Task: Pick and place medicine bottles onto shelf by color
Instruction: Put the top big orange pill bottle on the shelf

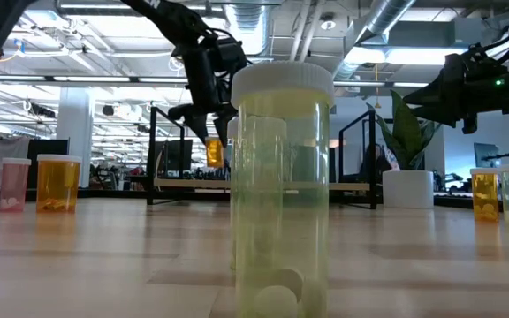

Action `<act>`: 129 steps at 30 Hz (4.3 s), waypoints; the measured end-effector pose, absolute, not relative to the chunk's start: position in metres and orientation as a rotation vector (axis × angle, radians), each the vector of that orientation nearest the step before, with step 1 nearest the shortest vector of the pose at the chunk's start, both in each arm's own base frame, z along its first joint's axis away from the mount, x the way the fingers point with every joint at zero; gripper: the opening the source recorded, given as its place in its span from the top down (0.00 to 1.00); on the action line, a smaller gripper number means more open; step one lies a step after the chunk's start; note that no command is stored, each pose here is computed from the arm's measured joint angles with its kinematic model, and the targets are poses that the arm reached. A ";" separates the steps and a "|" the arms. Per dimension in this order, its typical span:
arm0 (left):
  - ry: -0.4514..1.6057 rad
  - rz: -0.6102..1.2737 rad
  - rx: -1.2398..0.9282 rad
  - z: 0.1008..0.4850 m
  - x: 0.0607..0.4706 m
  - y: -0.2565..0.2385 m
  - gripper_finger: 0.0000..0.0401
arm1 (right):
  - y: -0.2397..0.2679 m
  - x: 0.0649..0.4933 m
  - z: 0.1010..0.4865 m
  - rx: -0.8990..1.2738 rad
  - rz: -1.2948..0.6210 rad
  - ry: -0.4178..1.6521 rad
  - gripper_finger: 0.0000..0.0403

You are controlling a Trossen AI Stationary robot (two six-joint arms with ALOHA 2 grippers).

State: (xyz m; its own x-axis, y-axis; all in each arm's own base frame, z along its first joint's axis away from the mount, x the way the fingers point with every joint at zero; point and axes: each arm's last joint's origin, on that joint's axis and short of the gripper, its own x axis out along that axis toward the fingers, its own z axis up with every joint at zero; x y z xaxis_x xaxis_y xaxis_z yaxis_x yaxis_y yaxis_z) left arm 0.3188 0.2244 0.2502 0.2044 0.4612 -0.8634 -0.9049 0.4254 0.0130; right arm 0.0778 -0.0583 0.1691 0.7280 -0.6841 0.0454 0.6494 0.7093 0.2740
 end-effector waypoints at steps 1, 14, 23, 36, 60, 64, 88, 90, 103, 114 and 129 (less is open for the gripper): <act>0.937 1.041 -0.571 0.249 0.318 0.225 0.51 | -0.058 0.078 0.169 0.247 -0.742 -0.148 0.38; 0.912 1.016 -0.520 0.253 0.326 0.223 0.51 | -0.058 0.078 0.169 0.247 -0.743 -0.148 0.38; 0.982 0.761 -0.316 0.260 0.330 0.226 0.51 | -0.058 0.078 0.169 0.247 -0.743 -0.148 0.38; 1.115 0.477 -0.064 0.257 0.311 0.246 0.51 | -0.058 0.078 0.169 0.247 -0.742 -0.148 0.38; 1.228 0.216 0.139 0.243 0.302 0.252 0.51 | -0.058 0.078 0.169 0.247 -0.743 -0.148 0.38; 1.239 0.213 0.137 0.237 0.303 0.256 0.51 | -0.058 0.078 0.169 0.248 -0.743 -0.147 0.38; 1.228 0.213 0.075 0.234 0.288 0.271 0.51 | -0.059 0.078 0.169 0.249 -0.743 -0.142 0.38; 1.229 0.216 0.073 0.234 0.287 0.272 0.51 | -0.059 0.078 0.169 0.249 -0.743 -0.142 0.38; 1.228 0.223 0.074 0.234 0.287 0.274 0.51 | -0.059 0.078 0.169 0.249 -0.743 -0.142 0.38; 1.237 0.221 0.064 0.234 0.286 0.273 0.51 | -0.059 0.078 0.169 0.249 -0.743 -0.142 0.38; 1.264 0.214 0.032 0.220 0.288 0.276 0.51 | -0.059 0.078 0.168 0.249 -0.744 -0.139 0.38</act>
